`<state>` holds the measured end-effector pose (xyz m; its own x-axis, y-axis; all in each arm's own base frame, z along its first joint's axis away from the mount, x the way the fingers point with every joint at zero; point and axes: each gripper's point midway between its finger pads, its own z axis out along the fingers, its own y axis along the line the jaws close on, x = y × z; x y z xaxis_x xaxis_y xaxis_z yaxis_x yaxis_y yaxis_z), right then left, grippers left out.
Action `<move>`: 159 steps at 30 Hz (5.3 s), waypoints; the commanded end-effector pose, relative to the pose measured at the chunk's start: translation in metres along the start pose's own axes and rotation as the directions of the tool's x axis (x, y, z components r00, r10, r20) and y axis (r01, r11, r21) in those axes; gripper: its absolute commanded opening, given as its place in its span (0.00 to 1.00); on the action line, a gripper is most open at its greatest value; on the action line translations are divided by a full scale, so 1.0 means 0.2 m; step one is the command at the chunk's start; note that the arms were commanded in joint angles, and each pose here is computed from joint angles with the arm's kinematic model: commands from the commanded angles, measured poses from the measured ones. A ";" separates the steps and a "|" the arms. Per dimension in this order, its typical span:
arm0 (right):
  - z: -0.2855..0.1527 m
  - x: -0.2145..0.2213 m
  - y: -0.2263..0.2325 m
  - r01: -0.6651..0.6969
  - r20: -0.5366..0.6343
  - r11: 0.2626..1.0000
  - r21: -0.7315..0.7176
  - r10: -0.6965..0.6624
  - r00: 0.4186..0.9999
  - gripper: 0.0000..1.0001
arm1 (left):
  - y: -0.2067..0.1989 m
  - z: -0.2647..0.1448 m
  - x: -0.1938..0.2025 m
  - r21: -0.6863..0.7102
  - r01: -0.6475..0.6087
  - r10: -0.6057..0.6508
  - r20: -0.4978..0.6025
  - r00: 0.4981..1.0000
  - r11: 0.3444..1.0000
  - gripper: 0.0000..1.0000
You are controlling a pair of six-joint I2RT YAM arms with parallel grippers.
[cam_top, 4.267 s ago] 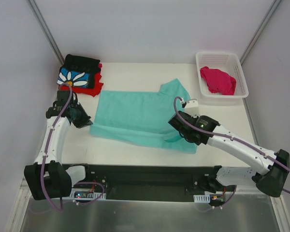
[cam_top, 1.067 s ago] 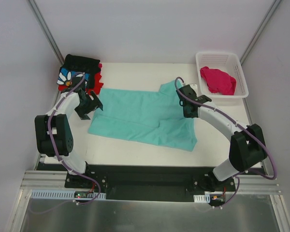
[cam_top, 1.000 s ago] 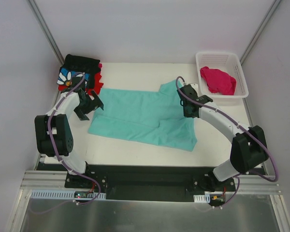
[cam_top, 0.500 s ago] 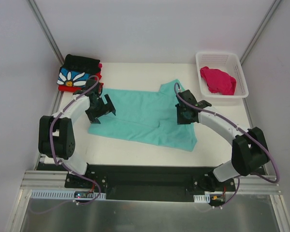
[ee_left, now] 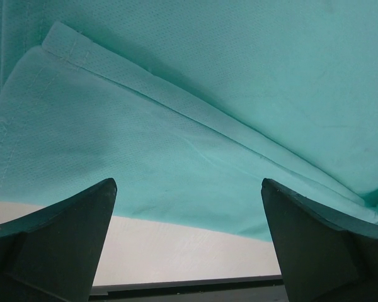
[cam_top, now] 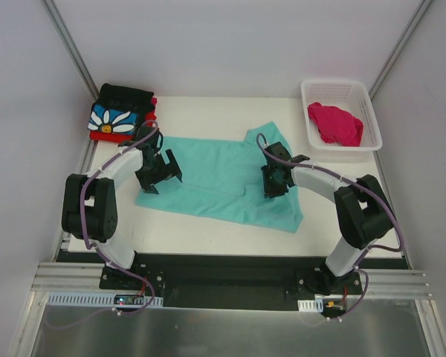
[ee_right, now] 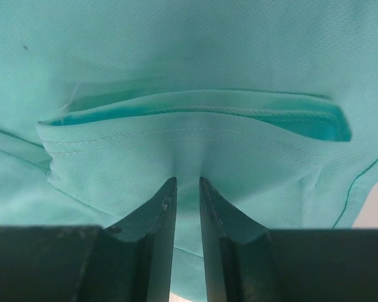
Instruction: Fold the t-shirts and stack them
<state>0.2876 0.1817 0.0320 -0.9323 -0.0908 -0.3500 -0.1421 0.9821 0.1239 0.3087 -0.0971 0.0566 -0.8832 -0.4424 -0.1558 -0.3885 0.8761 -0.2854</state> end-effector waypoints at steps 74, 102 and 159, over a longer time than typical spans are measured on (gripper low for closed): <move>-0.06 -0.35 0.38 0.089 0.045 0.991 -0.102 -0.085 0.995 0.20 | 0.07 -0.04 0.04 -0.042 -0.009 0.010 0.022 1.000 0.999 0.99; -0.13 0.21 -0.02 -0.082 -0.001 0.988 0.131 0.083 0.997 0.29 | 0.22 0.03 0.07 -0.153 -0.017 0.021 0.027 0.999 0.988 0.99; -0.05 0.36 -0.35 -0.122 -0.099 0.927 0.354 0.167 0.981 0.25 | 0.38 0.09 0.49 -0.132 0.091 -0.100 -0.059 0.993 0.987 0.99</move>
<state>0.2462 0.1187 0.0159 -0.9588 0.0563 -0.2785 0.0982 0.9855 -0.1387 0.2465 -0.0734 0.0234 -0.8289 -0.5097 -0.2304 -0.4562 0.8544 -0.2489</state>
